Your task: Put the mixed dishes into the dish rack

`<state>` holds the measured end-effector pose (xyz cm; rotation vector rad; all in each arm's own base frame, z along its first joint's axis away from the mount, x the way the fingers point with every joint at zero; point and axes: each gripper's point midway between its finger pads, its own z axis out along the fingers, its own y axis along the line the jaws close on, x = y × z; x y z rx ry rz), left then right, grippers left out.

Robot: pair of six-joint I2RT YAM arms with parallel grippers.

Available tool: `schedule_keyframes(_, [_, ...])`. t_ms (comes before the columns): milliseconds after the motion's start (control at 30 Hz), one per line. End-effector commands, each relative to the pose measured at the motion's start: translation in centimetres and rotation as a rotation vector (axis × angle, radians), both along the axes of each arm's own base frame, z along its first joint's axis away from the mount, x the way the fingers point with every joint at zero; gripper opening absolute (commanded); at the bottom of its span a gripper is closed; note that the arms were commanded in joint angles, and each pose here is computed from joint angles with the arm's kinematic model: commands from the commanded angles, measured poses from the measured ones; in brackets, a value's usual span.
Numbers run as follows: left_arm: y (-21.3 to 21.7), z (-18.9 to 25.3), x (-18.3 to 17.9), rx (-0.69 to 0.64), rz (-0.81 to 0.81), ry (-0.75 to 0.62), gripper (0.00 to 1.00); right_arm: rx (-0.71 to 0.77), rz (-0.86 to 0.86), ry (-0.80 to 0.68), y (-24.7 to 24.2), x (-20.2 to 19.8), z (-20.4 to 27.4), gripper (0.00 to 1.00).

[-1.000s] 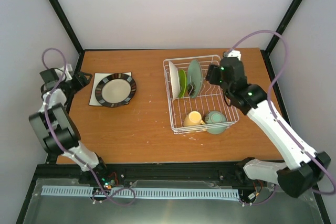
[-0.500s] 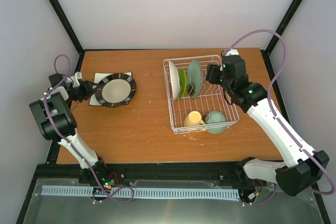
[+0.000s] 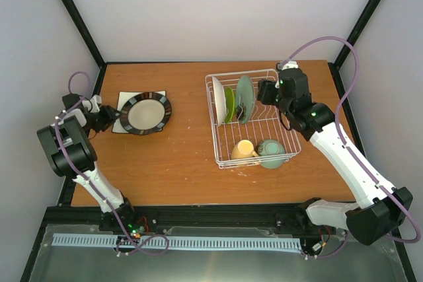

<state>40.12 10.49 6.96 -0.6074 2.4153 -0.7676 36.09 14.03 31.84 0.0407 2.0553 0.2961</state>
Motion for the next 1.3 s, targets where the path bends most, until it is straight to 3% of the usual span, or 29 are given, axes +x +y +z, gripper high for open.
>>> schedule_keyframes(0, [0.1,-0.5,0.0,0.068,-0.008,0.018,0.52,0.0,0.0,-0.013,-0.1,0.4,0.2,0.7])
schedule_keyframes(533, [-2.7,-5.5,-0.4,-0.03,-0.058,0.085,0.56,-0.011,-0.013,-0.013,-0.4,0.6,-0.2,0.7])
schedule_keyframes(767, [-3.7,-7.6,-0.7,-0.078,-0.08,0.113,0.25,-0.003,-0.009,-0.009,-0.3,0.8,-0.3,0.7])
schedule_keyframes(867, [-4.4,-8.5,-0.9,-0.129,-0.097,0.122,0.04,0.001,-0.003,-0.005,-0.1,0.9,-0.4,0.7])
schedule_keyframes(900, [-4.6,-8.6,-1.0,-0.14,-0.104,0.121,0.01,0.002,-0.002,-0.006,-0.1,0.9,-0.4,0.7])
schedule_keyframes(1067, [-5.2,-7.5,-0.7,-0.171,-0.127,0.08,0.01,0.008,0.005,-0.003,0.1,0.9,-0.6,0.7])
schedule_keyframes(1267, [-5.8,-3.1,0.5,-0.215,-0.161,-0.04,0.01,0.016,0.013,-0.01,0.1,0.6,-0.3,0.69])
